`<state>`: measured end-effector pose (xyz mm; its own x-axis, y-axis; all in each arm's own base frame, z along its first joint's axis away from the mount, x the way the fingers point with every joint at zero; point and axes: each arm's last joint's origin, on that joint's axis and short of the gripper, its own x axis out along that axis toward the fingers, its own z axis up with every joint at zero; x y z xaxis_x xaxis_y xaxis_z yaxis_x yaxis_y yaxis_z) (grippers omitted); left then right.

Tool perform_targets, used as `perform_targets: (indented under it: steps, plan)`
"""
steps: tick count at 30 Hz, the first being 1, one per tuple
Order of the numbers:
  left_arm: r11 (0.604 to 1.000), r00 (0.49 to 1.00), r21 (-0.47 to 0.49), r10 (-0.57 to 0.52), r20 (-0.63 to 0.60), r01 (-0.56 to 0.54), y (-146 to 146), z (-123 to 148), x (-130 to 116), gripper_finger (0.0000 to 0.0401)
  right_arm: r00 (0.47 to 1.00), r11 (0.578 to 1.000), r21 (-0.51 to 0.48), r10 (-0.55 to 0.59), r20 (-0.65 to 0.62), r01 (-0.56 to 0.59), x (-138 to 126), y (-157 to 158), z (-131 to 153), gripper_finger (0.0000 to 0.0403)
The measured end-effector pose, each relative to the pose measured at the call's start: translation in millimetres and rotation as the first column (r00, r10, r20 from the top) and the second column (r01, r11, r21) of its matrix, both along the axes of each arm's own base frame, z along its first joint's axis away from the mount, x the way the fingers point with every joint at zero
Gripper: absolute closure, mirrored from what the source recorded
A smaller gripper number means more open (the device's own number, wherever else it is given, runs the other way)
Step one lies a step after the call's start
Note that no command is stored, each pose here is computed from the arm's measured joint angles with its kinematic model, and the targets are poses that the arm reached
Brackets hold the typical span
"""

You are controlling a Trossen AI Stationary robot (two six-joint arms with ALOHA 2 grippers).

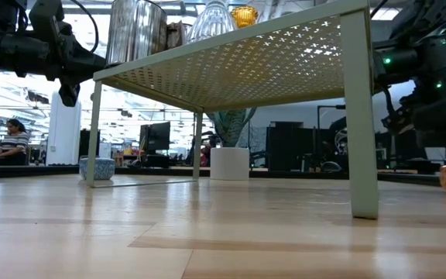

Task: Pick & Place candle stick holders
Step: Put the yellow scented candle on the shelf

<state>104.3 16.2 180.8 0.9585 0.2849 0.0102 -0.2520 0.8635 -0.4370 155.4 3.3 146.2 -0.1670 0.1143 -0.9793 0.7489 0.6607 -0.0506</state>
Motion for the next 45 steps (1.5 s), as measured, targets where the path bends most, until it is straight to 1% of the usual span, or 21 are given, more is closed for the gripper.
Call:
perform_targets:
  steps: [9,17,26,30,39,41,45]
  plan:
    - [1.000,1.000,0.000,0.000,0.000,0.000,0.0,0.0,0.0,0.0390,1.000,1.000,-0.002,0.014,0.010,-0.014,1.4,-0.1,1.3,0.0116]
    - [1.000,1.000,0.000,0.000,0.000,0.000,0.0,0.0,0.0,0.0390,0.999,1.000,-0.007,0.007,0.049,-0.007,-2.3,-0.3,7.9,0.0117]
    - [1.000,1.000,0.000,0.000,-0.001,0.000,0.0,0.0,0.0,0.0390,0.995,0.999,0.002,-0.047,0.090,0.047,-5.4,0.1,15.1,0.0117]
    - [1.000,1.000,0.000,0.000,0.000,0.000,0.0,0.0,0.0,0.0390,0.995,0.998,0.036,-0.053,0.087,0.050,-4.8,1.4,17.3,0.0118]
    - [1.000,1.000,0.000,0.000,0.000,0.000,0.0,0.1,0.0,0.0390,0.986,0.999,0.044,-0.027,0.165,0.020,9.2,4.6,37.2,0.0120]
    - [1.000,1.000,0.000,0.000,0.000,0.000,0.0,0.0,0.0,0.0390,0.986,0.999,0.044,-0.010,0.166,0.003,10.7,4.6,43.6,0.0120]
    - [1.000,1.000,0.000,0.000,0.000,0.000,0.0,0.0,0.0,0.0390,0.992,0.999,0.037,0.021,0.126,-0.025,9.4,4.4,56.8,0.0119]
